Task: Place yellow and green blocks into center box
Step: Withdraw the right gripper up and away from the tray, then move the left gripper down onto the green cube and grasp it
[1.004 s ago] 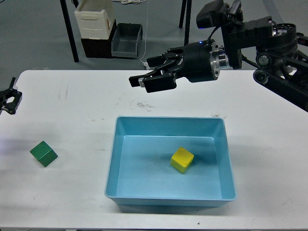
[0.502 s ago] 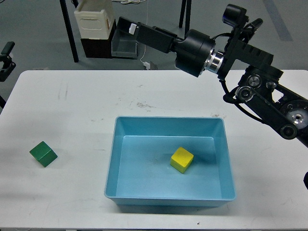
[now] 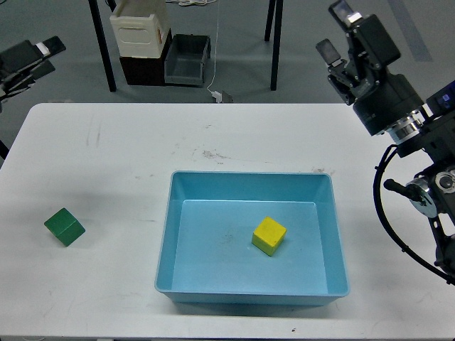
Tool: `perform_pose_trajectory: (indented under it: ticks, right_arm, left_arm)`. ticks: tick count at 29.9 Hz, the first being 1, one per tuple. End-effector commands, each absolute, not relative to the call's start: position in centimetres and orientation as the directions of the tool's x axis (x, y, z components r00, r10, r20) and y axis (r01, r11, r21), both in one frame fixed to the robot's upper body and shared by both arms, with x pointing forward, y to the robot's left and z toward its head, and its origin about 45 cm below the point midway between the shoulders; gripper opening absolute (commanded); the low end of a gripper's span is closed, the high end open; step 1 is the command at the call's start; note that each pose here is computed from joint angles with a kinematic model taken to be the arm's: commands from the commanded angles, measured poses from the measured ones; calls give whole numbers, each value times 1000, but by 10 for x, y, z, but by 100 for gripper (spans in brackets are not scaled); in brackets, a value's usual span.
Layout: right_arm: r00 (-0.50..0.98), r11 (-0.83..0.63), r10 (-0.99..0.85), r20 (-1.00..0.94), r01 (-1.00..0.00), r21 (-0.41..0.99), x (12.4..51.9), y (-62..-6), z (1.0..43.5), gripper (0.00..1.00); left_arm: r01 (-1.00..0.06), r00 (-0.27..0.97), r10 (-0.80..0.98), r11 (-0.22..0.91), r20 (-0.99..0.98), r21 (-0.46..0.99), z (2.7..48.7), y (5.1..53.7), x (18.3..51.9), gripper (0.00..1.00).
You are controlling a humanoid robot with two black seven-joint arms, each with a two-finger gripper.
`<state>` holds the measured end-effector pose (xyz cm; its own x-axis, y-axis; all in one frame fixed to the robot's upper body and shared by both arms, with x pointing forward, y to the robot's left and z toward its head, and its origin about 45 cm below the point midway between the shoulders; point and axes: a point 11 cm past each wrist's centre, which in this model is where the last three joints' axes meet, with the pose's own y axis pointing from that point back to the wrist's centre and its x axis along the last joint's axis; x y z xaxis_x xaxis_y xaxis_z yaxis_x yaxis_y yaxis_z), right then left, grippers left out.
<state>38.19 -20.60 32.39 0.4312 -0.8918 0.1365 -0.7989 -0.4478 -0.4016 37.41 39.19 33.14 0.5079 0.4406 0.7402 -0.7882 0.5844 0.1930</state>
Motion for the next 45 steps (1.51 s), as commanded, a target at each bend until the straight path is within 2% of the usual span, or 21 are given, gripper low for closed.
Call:
perform_pose_trajectory:
  ticks: [1, 8, 13, 17, 30, 45]
  right_arm:
    - [364, -329, -931, -7, -849, -412, 366, -244, 314, 100]
    - [210, -133, -965, -158, -910, -393, 335, -290, 287, 100]
    - [162, -88, -967, -197, -936, -340, 321, -304, 265, 100]
    - [136, -62, -968, -212, -945, -322, 315, -312, 258, 100]
    - [124, -52, -969, -214, -949, -312, 312, -315, 253, 100]
    - [114, -45, -970, -216, -953, -299, 309, -317, 249, 100]
  left_arm:
    - [-723, 541, 215, 613, 813, 319, 327, 379, 359, 100]
    - [-591, 579, -164, 590, 799, 550, 287, 361, 333, 99]
    - [-493, 607, -374, 515, 701, 701, 252, 366, 310, 99]
    - [-455, 604, -486, 441, 632, 774, 233, 377, 304, 99]
    - [-398, 681, -542, 290, 492, 870, 198, 422, 289, 99]
    - [-392, 707, -517, 282, 483, 876, 179, 423, 297, 99]
